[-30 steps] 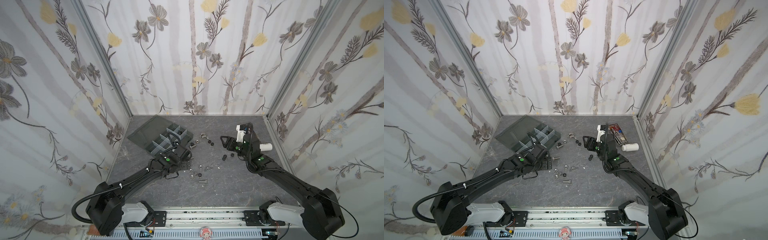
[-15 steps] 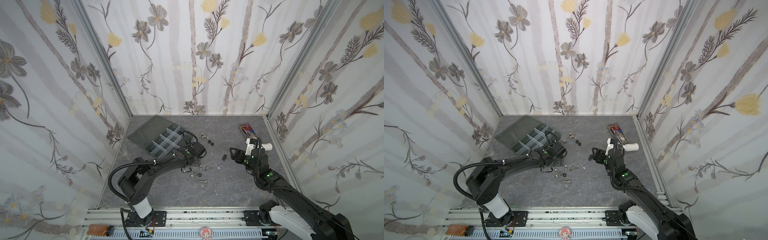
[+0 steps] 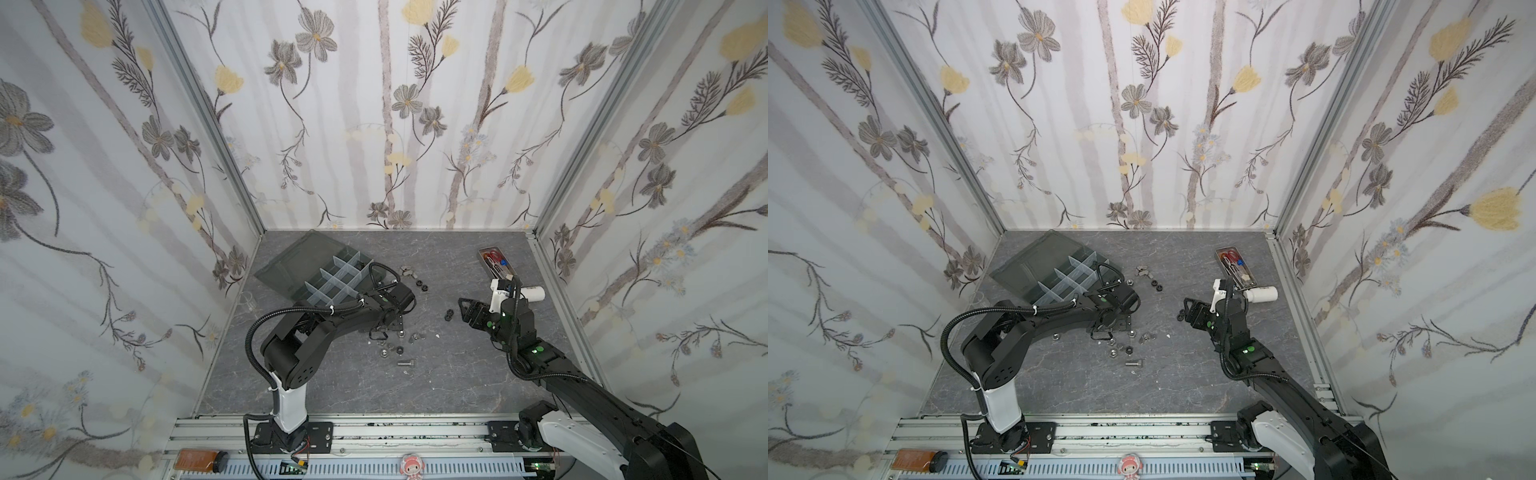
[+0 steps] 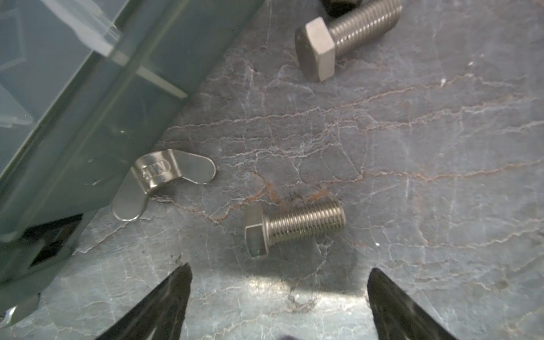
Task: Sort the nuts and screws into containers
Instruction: 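Grasp the steel hex bolt beside the box with the left gripper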
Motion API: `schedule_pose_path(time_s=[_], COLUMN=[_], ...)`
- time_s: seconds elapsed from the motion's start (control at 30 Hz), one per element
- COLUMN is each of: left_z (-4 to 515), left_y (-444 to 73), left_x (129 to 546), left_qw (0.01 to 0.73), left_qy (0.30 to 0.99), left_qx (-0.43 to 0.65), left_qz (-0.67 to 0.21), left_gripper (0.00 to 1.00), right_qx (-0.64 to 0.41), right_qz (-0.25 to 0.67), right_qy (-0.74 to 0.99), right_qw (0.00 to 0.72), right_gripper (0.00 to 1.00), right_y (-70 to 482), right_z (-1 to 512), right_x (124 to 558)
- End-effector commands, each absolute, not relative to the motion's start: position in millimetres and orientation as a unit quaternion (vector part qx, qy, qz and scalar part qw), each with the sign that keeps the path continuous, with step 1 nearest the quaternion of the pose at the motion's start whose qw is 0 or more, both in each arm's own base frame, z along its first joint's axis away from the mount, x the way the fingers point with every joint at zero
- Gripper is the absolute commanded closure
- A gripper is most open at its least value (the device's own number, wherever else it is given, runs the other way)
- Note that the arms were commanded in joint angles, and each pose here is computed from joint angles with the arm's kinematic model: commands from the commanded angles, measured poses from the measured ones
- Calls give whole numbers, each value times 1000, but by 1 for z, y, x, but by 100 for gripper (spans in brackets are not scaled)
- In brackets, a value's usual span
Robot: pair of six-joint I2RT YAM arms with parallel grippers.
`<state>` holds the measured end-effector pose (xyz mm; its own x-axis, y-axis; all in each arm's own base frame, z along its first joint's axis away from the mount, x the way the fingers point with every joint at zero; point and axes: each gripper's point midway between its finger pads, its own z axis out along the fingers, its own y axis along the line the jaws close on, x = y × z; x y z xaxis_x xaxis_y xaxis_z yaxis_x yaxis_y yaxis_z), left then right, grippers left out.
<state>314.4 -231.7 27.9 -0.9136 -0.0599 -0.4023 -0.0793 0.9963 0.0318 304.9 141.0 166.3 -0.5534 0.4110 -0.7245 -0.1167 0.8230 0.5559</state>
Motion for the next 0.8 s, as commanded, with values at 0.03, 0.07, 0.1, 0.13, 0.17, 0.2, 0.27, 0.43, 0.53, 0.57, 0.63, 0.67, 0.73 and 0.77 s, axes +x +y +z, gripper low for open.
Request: schedule_pose_path(time_s=[0.03,0.07,0.1,0.13,0.17,0.2,0.27,0.43,0.53,0.57,0.63,0.67,0.73,0.77], left_z=[24,24,23,22,21,20,19,16,15,15,13,13,13,13], left_y=[-238,-239,-239,-239,-240,-240,-241,-238,-237,-236,-235,-235,-234,-234], left_x=[325,327,329,330,331,331,333,335,336,336,337,337,337,337], left_qw=[208,208,208,207,207,205,206,204,204,205,204,204,203,203], left_qy=[977,977,977,977,977,977,977,977,977,977,977,977,977,977], left_qx=[-53,-55,-57,-58,-59,-59,-60,-63,-64,-64,-64,-64,-64,-64], left_qz=[5,3,1,-1,-2,-2,-1,1,4,6,8,8,8,8], left_gripper=[8,9,9,10,10,11,12,17,20,21,25,27,31,32], right_qx=[87,86,85,85,86,86,86,86,85,85,86,85,86,87], right_qz=[294,294,293,293,293,292,292,293,293,293,293,293,293,292], right_qy=[827,827,827,827,827,829,829,829,830,830,829,829,829,829], right_qw=[471,471,471,471,472,470,469,469,468,468,469,469,469,469], right_gripper=[26,26,26,26,26,26,26,26,26,26,26,26,26,26], right_y=[144,143,144,144,143,143,143,144,144,144,144,144,143,143], right_z=[173,172,172,172,171,170,168,167,166,166,167,167,167,166], right_x=[308,307,307,307,308,307,308,308,308,308,308,307,307,307])
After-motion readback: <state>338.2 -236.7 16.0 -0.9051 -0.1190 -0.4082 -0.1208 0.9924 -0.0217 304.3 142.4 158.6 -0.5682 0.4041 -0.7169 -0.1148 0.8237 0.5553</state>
